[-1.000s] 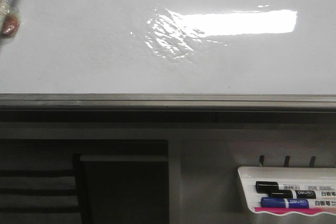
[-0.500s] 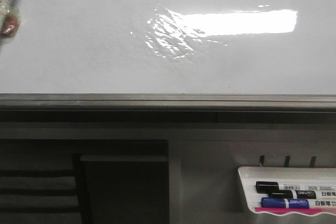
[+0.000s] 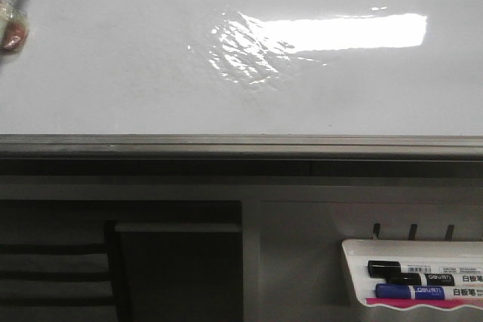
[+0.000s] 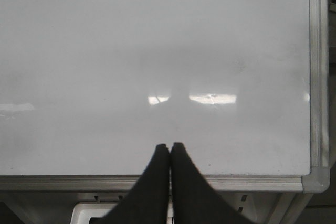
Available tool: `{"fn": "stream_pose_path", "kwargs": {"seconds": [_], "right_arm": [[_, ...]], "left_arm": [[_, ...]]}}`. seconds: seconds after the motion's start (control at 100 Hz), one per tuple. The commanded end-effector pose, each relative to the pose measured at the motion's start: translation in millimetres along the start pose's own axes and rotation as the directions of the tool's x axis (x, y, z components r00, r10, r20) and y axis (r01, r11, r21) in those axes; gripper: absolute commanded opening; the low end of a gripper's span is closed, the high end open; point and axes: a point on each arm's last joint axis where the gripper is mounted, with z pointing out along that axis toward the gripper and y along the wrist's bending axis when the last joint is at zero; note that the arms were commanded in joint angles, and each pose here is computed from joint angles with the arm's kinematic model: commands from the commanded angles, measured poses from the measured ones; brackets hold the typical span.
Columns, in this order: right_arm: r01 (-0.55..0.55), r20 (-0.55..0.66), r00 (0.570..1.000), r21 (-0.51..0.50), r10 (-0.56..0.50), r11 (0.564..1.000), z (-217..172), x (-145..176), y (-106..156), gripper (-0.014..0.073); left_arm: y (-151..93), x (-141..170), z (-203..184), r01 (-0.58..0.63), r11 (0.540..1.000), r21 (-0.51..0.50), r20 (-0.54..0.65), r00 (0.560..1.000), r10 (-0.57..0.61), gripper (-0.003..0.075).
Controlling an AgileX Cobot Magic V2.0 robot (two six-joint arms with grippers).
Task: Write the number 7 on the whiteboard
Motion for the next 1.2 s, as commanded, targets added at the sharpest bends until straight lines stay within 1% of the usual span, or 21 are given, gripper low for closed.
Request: {"fn": "stream_pose_path", "kwargs": {"seconds": [0.0, 0.55, 0.62, 0.65, 0.69, 0.71, 0.72, 0.73, 0.81, 0.86, 0.91, 0.96, 1.0, 1.19], "right_arm": [[0.021, 0.093, 0.995, 0.012, -0.022, 1.000, -1.5, -17.3, -0.8, -0.0071], [0.021, 0.076, 0.997, 0.012, -0.022, 1.000, -0.8, -15.5, -0.8, -0.0069], [0.027, 0.090, 0.996, 0.016, -0.029, 1.000, -0.9, -16.7, -1.1, -0.0028], [0.029, 0.092, 0.995, 0.017, -0.031, 0.999, -0.9, -16.9, -1.2, 0.0014], [0.034, 0.096, 0.995, 0.020, -0.036, 0.999, -0.9, -17.3, -1.4, 0.0072], [0.038, 0.098, 0.994, 0.022, -0.040, 0.999, -1.0, -17.5, -1.5, 0.0114], [0.037, 0.098, 0.994, 0.022, -0.039, 0.999, -1.0, -17.5, -1.5, 0.0144], [0.042, 0.100, 0.994, 0.024, -0.044, 0.999, -1.0, -17.7, -1.7, 0.0160], [0.064, 0.108, 0.992, 0.039, -0.068, 0.997, -1.1, -18.5, -2.7, 0.0350], [0.070, 0.107, 0.991, 0.042, -0.074, 0.997, -1.1, -18.6, -3.0, 0.0440], [0.071, 0.107, 0.991, 0.043, -0.075, 0.997, -1.1, -18.6, -3.0, 0.0503], [0.071, 0.107, 0.991, 0.043, -0.075, 0.997, -1.1, -18.6, -3.0, 0.0536], [0.071, 0.107, 0.991, 0.043, -0.075, 0.997, -1.1, -18.6, -3.0, 0.0538], [0.071, 0.107, 0.991, 0.043, -0.075, 0.997, -1.1, -18.6, -3.0, 0.0532]], "left_arm": [[-0.2, -15.3, 2.2, 0.000, 1.000, 0.001, 0.071, 0.997, 0.000, -0.0020], [0.1, -14.9, 4.5, 0.000, 1.000, -0.001, 0.062, 0.998, 0.000, -0.0020], [0.1, -14.9, 4.5, 0.000, 1.000, -0.001, 0.062, 0.998, 0.000, -0.0017], [0.1, -14.9, 4.5, -0.002, 1.000, -0.002, 0.062, 0.998, 0.002, -0.0008], [0.6, -14.9, 4.5, -0.014, 1.000, -0.008, 0.061, 0.998, 0.014, 0.0027], [0.8, -14.9, 4.5, -0.020, 1.000, -0.011, 0.061, 0.998, 0.021, 0.0043], [0.9, -14.9, 4.5, -0.022, 1.000, -0.012, 0.061, 0.998, 0.023, 0.0072], [1.0, -14.7, 4.5, -0.025, 1.000, -0.013, 0.059, 0.998, 0.026, 0.0072], [2.3, -14.3, 4.5, -0.057, 0.998, -0.029, 0.054, 0.997, 0.058, 0.0205], [2.5, -14.3, 4.5, -0.064, 0.997, -0.032, 0.053, 0.996, 0.065, 0.0312], [2.5, -14.3, 4.5, -0.064, 0.997, -0.032, 0.053, 0.996, 0.065, 0.0393], [2.5, -14.3, 4.5, -0.064, 0.997, -0.032, 0.053, 0.996, 0.065, 0.0455], [2.5, -14.3, 4.5, -0.064, 0.997, -0.032, 0.053, 0.996, 0.065, 0.0475], [2.1, -14.3, 4.5, -0.053, 0.998, -0.027, 0.054, 0.997, 0.054, 0.0471]]}}
